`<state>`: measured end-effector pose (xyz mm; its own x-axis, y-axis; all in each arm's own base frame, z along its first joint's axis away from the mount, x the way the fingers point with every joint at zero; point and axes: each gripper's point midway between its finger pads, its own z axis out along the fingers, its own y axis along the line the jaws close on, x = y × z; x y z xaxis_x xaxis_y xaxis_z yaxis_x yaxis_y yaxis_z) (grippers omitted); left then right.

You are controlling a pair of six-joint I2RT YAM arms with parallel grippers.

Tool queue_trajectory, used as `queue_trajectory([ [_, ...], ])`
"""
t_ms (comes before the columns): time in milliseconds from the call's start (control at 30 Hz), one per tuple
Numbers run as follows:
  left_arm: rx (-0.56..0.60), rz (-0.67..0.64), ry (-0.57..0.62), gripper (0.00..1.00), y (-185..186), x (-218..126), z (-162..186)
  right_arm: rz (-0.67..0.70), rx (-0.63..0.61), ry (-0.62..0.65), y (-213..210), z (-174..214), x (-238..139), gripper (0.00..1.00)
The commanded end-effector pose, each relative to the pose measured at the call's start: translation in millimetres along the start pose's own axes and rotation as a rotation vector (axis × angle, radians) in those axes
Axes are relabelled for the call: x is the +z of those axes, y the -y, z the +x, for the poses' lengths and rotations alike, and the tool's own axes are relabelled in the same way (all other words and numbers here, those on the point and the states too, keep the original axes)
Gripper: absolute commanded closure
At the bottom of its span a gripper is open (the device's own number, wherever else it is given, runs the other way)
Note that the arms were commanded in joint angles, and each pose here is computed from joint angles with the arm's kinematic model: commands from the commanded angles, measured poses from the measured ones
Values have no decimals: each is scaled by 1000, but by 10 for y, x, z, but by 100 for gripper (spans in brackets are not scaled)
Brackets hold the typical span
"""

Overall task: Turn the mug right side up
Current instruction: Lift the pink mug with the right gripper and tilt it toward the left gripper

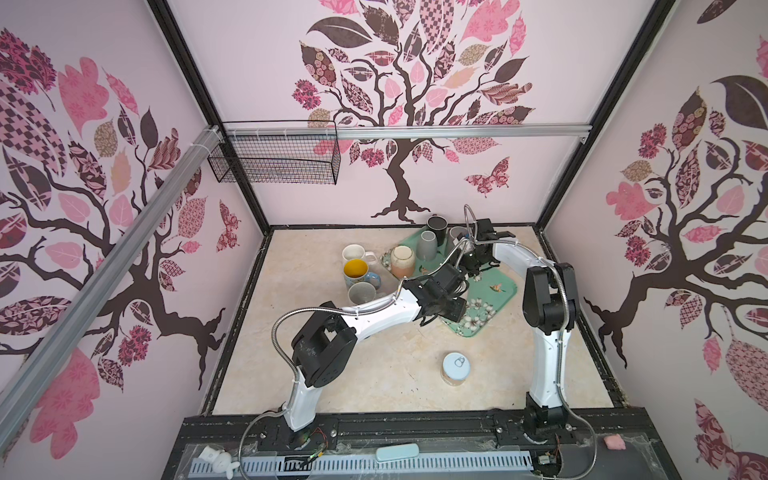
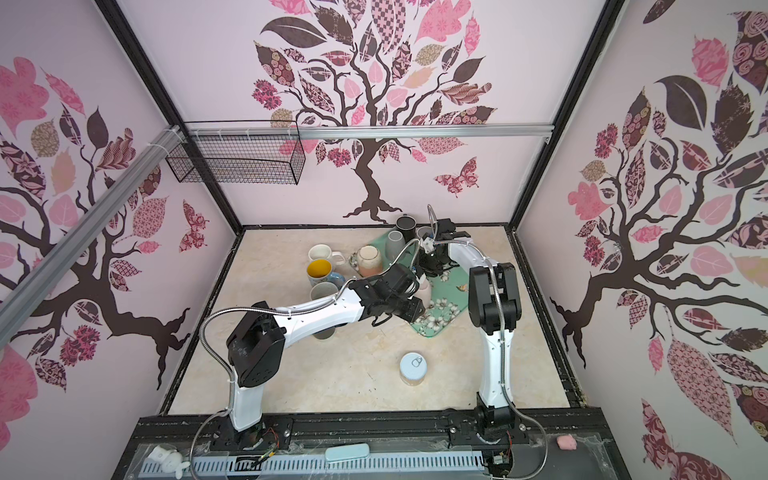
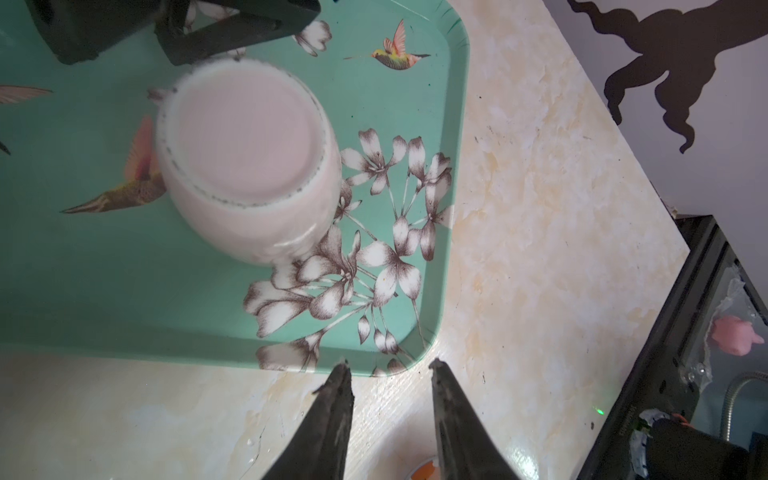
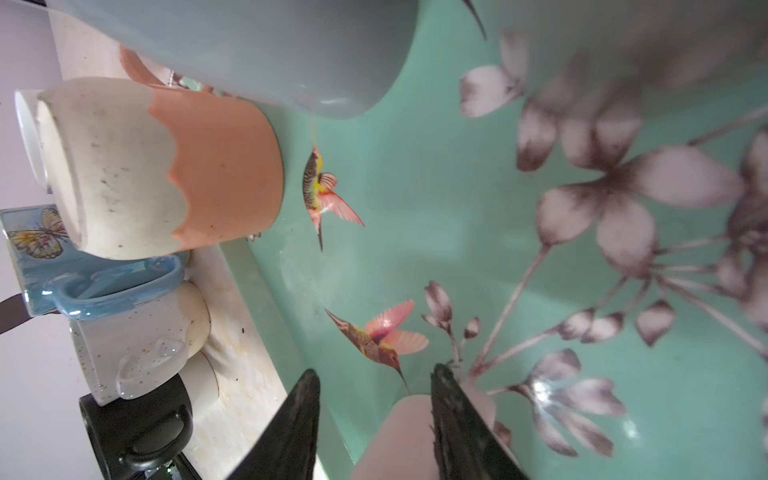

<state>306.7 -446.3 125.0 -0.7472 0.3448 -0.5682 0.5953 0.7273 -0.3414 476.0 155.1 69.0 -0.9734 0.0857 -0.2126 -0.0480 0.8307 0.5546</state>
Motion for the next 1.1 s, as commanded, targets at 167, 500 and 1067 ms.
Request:
queue_trajectory([
  [167,-118,-18,45,65,-278,65,-309,88,56,-26,237,284,-202,54],
  [500,-164,-48,69,65,-545,50,-403,80,77,25,185,370,-344,54],
  [1067,-164,-66,118,65,-650,-10,-656,100,123,72,194,682,-541,56],
])
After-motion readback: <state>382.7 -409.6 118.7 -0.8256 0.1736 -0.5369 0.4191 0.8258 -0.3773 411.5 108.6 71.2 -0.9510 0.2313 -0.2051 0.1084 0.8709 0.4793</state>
